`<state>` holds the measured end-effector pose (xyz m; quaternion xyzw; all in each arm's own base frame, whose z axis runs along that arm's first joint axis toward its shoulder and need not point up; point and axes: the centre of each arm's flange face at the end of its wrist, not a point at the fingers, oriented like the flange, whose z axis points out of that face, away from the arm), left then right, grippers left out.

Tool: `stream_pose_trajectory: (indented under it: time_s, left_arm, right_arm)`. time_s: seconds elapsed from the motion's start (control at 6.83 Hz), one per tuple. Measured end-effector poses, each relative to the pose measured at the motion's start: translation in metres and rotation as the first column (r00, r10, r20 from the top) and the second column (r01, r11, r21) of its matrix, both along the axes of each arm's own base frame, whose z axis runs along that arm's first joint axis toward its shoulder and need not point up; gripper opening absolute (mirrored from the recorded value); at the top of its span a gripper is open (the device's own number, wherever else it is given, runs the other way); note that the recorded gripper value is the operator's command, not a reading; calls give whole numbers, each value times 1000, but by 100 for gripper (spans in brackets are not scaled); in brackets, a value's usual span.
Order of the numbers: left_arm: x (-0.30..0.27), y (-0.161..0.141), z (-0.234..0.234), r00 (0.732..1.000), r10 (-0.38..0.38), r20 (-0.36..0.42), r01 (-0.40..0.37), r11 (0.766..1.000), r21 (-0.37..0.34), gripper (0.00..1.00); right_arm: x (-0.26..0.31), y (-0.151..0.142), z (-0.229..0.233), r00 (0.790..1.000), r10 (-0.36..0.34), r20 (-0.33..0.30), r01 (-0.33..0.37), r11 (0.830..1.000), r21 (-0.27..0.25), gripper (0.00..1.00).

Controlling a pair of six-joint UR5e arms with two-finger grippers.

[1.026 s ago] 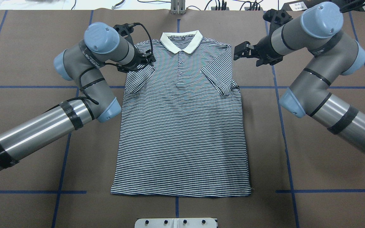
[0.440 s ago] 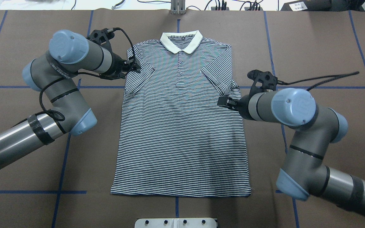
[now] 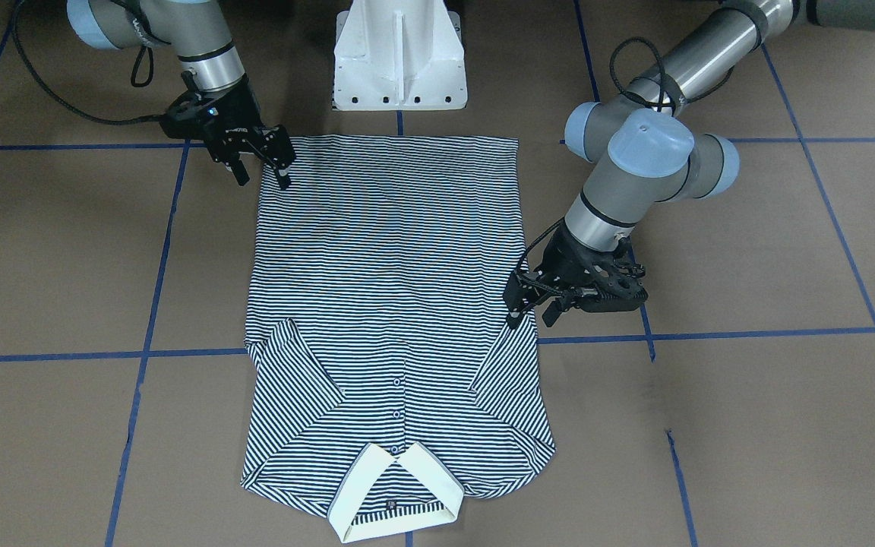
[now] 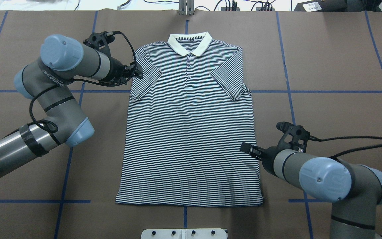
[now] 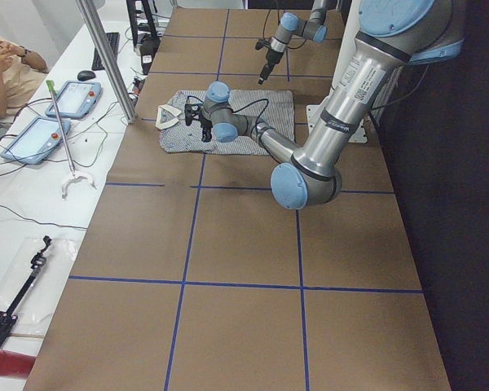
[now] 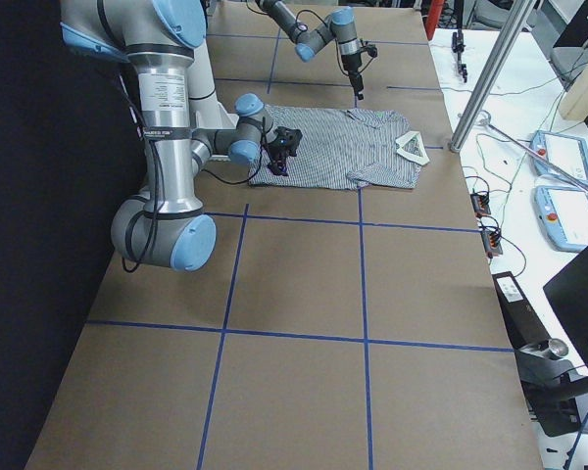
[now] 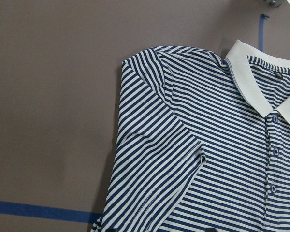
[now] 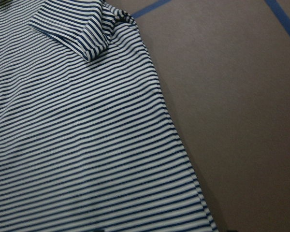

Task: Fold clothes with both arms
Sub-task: 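Move the right gripper down to the shirt's hem corner nearest the robot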

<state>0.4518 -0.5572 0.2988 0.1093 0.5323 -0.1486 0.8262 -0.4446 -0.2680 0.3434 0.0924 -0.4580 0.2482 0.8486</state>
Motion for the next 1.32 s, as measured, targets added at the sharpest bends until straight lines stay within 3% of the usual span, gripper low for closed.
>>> stream_pose_trajectory:
  time_s: [0.29, 0.59, 1.32]
  left_arm:
    - [3, 1, -1, 1000, 2, 1, -2, 1000, 10, 69]
    - [2, 2, 2, 1000, 4, 8, -4, 1000, 17, 70]
    - [-5, 6, -1, 999, -36, 8, 36, 999, 32, 73]
  right_arm:
    - [-10, 44, 3, 998, 13, -60, -17, 997, -78, 79]
    - [-23, 78, 6, 997, 2, -83, -12, 992, -124, 75]
    - [-41, 111, 21, 991, -34, -127, 18, 992, -122, 61]
